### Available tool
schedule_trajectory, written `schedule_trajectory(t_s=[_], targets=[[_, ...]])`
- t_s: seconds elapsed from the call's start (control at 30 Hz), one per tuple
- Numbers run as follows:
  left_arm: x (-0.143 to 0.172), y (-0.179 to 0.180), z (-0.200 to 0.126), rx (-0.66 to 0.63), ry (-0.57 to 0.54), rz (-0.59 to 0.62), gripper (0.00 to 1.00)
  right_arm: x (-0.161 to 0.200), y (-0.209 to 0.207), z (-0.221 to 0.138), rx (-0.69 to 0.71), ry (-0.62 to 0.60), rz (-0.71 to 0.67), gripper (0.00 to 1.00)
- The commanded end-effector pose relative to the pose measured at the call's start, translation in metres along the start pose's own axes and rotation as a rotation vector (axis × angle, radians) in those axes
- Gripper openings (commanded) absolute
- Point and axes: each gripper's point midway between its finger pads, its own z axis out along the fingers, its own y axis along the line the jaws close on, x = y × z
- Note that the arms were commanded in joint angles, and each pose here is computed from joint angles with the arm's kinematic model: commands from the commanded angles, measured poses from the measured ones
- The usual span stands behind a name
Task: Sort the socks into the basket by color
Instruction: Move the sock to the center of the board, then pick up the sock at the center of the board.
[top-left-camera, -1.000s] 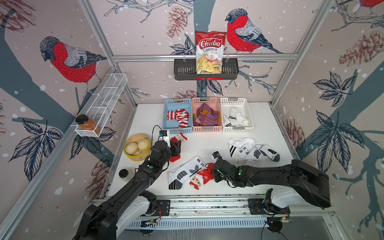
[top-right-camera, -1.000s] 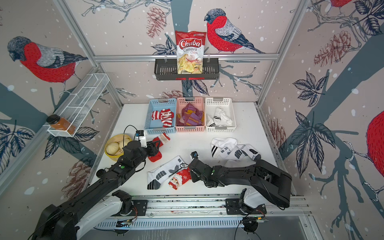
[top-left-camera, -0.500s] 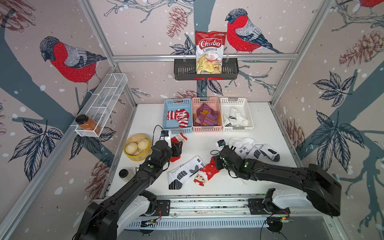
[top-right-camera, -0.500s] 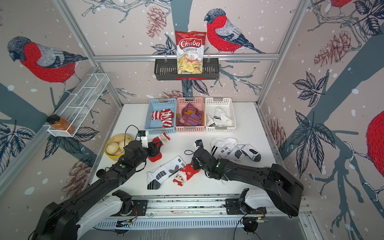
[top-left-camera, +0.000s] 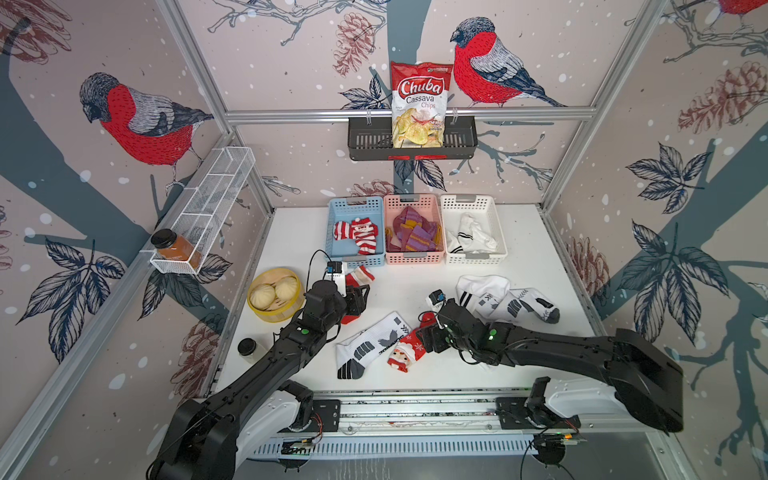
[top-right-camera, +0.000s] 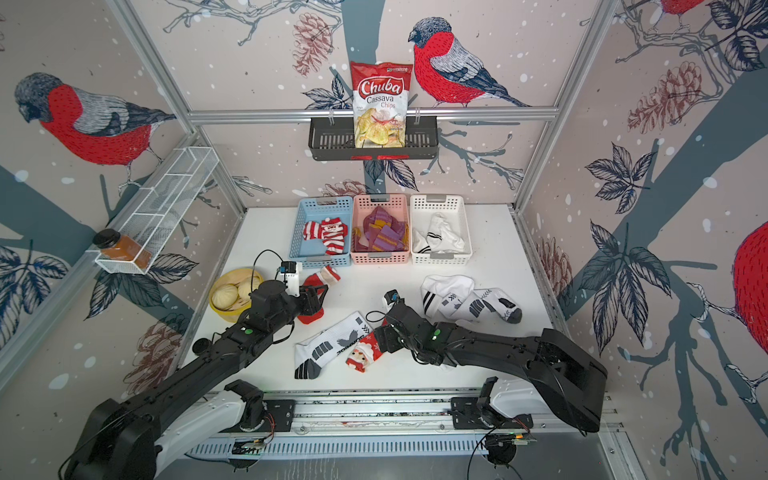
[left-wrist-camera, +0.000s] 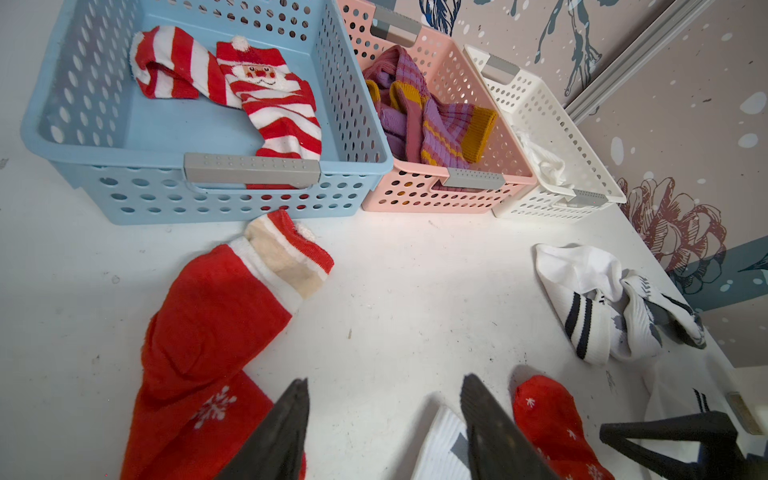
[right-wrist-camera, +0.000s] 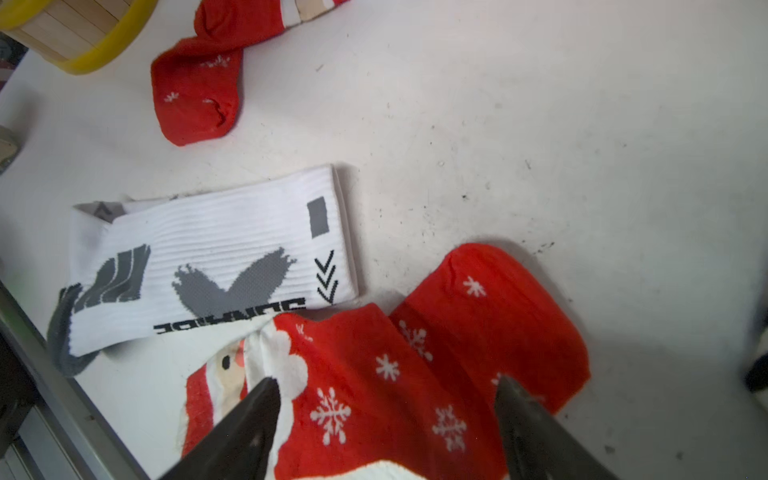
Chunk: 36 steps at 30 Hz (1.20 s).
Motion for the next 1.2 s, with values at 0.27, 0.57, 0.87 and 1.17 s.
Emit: schedule_trajectory(t_s=[0.27, 0.57, 0.87, 1.17], targets=[[-0.009, -0.002, 0.0, -0.001, -0.019, 0.021, 0.59, 0.02, -0.008, 0.033, 0.096, 0.09, -0.04, 0.8], [-0.008, 0.0, 0.001, -0.012, -0.013, 0.02, 0.59, 0.013, -0.019, 0.032, 0.15, 0.087, -0.023, 0.3], [-0.009, 0.007, -0.003, -0.048, -0.044, 0.009, 0.6, -0.061, -0.008, 0.005, 0.113, -0.09, -0.01, 0.23], [-0.008, 0.009, -0.007, -0.058, -0.047, 0.005, 0.6, -0.18, 0.011, -0.005, 0.073, -0.291, -0.046, 0.21]])
